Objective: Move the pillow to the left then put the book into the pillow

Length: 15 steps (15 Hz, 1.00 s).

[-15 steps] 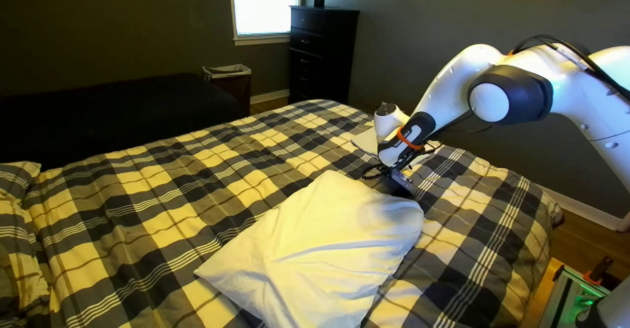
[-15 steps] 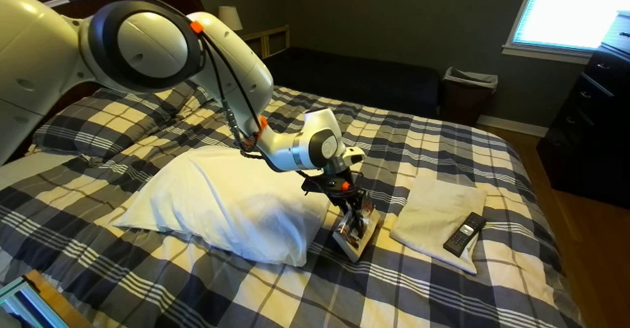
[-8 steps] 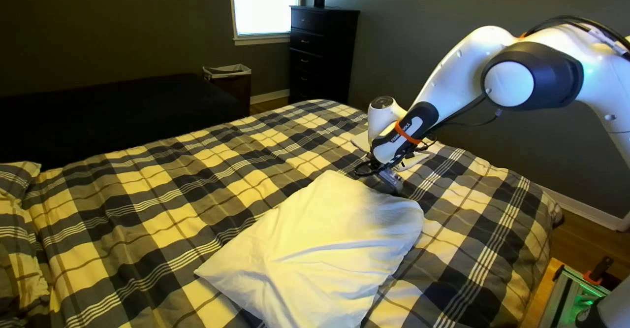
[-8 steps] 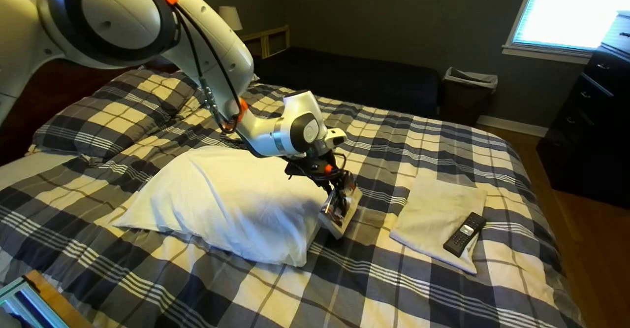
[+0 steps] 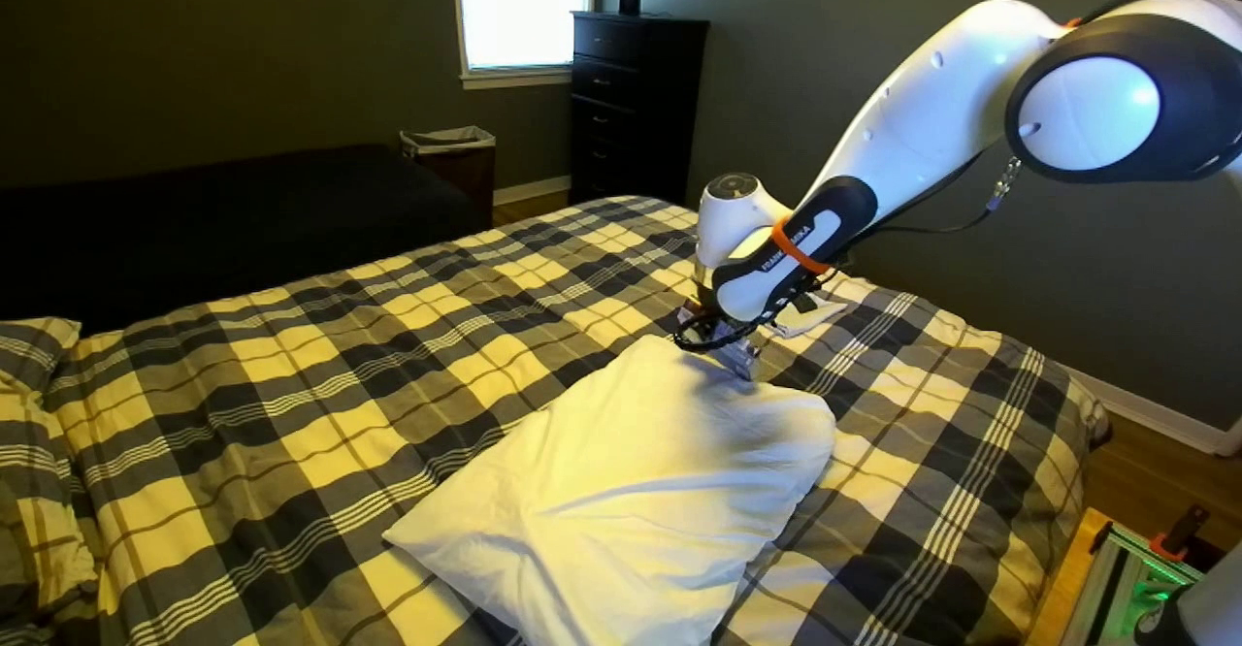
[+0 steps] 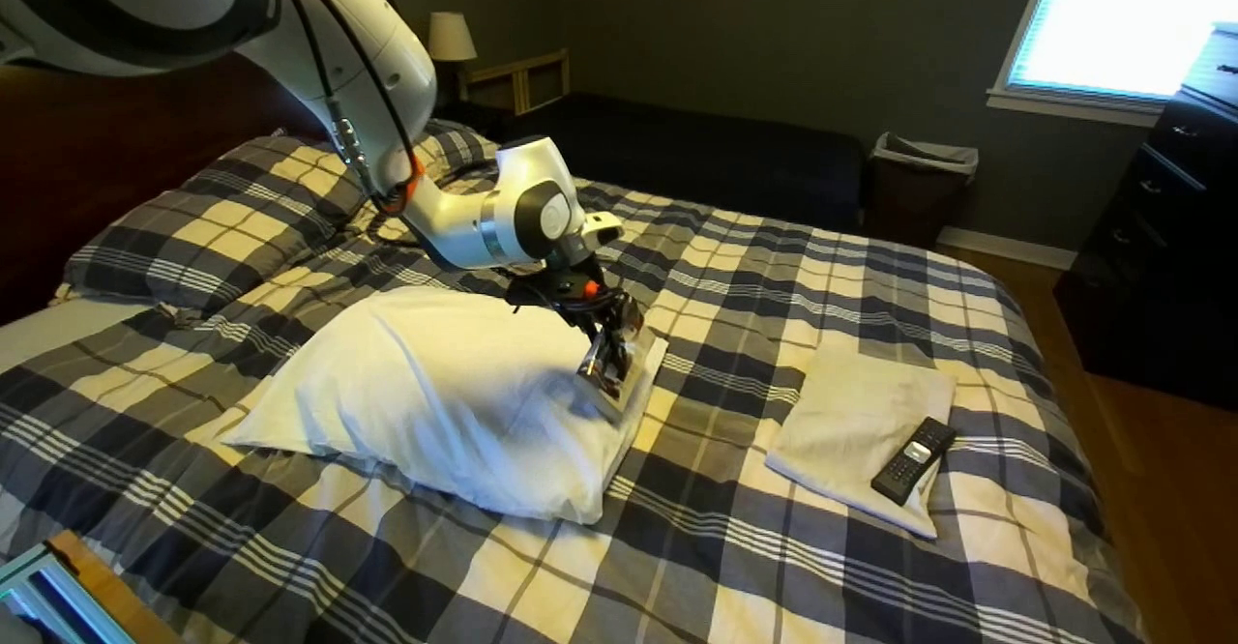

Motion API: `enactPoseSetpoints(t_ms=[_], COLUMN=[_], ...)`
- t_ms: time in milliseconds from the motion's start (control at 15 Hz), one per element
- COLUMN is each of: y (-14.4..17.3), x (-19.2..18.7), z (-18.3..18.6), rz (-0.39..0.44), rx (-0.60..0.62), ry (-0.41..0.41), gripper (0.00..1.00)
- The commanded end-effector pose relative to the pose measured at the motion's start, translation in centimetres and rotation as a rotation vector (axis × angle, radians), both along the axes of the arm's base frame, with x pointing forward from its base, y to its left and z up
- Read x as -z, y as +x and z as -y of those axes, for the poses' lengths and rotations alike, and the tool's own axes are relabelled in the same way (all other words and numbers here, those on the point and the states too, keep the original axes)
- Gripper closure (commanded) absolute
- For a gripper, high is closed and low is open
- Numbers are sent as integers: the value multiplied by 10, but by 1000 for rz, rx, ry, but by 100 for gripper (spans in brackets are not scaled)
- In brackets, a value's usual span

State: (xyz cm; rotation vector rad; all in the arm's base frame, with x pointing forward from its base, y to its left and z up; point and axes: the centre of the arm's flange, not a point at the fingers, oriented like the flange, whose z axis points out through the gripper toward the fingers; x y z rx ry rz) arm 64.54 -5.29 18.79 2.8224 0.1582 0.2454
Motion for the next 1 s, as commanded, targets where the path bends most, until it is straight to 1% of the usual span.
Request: enactPoseSetpoints(t_ms=[0, 67, 133, 200, 267, 333, 400, 533, 933], y=[-7, -4, -2, -2, -4, -5, -6, -8, -15], x=[-7, -4, -1, 0, -4, -10, -16, -36, -90], z=[-32, -39, -44, -47, -48, -46, -43, -30, 17], rz=[-35, -52, -65, -62, -51, -30, -16, 30, 162], rx=[-56, -68, -79, -83, -85, -83, -81, -67, -27], ry=[36, 42, 51, 50, 58, 58, 62, 72, 99], gripper=[88, 88, 38, 36, 31, 24, 15, 1, 0])
